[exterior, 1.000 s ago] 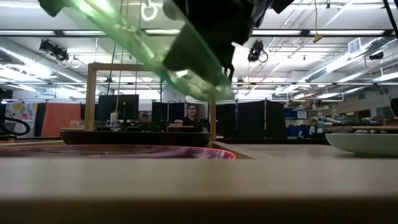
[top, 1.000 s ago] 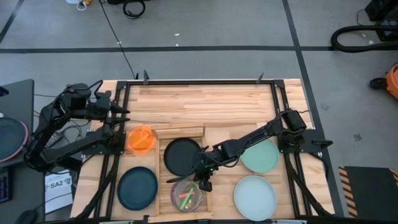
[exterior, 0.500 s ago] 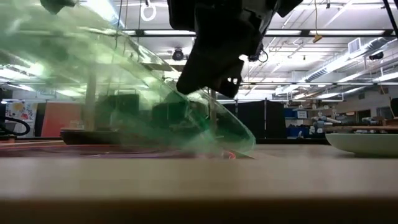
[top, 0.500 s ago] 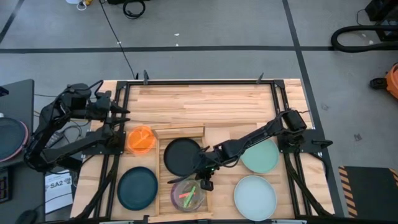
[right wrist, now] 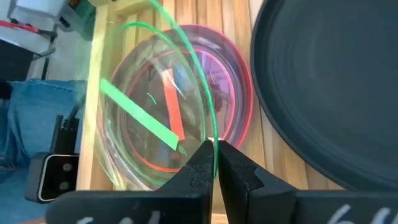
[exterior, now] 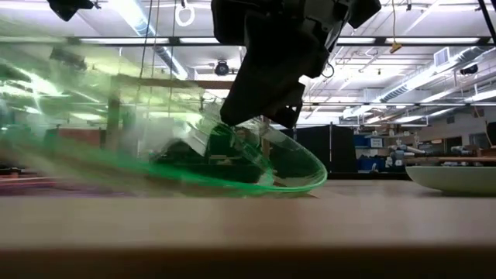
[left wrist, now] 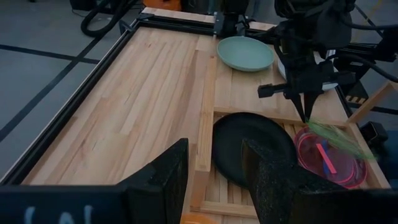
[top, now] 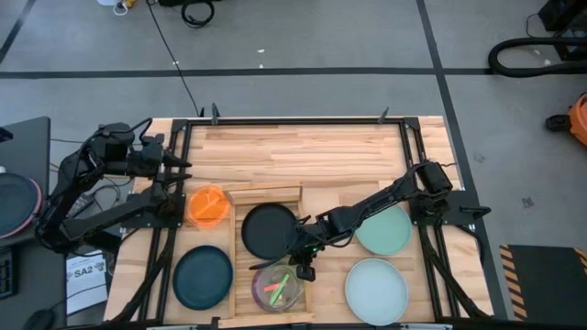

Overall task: Place and stack plates onto a shelf
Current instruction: Stack the small green transparent plate on the top of the small pink transparent plate on the shelf

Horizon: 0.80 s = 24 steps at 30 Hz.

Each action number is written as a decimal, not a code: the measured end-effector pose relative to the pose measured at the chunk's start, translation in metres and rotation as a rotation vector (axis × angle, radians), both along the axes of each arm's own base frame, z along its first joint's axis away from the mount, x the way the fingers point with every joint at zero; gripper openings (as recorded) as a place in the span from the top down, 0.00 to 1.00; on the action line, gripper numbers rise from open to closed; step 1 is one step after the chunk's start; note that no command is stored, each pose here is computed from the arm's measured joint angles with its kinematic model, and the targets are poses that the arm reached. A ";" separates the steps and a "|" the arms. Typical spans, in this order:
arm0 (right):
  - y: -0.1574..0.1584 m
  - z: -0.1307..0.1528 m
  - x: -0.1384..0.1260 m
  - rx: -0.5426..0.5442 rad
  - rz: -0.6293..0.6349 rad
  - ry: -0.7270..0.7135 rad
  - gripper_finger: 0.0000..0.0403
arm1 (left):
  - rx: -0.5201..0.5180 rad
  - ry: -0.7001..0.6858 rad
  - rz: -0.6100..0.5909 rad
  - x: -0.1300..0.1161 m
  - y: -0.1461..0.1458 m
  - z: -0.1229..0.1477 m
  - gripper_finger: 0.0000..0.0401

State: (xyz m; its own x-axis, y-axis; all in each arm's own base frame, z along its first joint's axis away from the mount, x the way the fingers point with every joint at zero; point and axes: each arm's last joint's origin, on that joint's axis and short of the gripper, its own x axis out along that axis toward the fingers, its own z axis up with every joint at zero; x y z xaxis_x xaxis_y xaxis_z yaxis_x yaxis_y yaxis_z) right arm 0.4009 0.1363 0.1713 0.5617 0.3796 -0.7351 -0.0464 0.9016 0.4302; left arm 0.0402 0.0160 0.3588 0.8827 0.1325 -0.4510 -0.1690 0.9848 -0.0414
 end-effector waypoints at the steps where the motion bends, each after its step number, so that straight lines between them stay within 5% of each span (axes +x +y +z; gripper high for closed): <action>1: 0.000 0.000 0.000 -0.006 -0.005 0.000 0.93 | 0.000 0.000 0.000 0.000 0.000 0.000 0.61; 12: 0.000 0.000 0.001 -0.010 -0.007 -0.010 0.89 | 0.000 0.000 0.000 0.000 0.000 0.000 0.61; 24: 0.001 0.003 0.003 0.003 -0.006 -0.044 0.67 | 0.000 0.000 0.000 0.000 0.000 0.000 0.61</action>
State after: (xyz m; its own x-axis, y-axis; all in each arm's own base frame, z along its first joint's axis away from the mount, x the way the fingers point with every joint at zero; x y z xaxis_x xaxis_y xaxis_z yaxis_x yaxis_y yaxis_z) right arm 0.4039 0.1369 0.1740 0.5956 0.3786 -0.7085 -0.0603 0.9005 0.4306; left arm 0.0402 0.0160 0.3588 0.8827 0.1320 -0.4510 -0.1686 0.9848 -0.0418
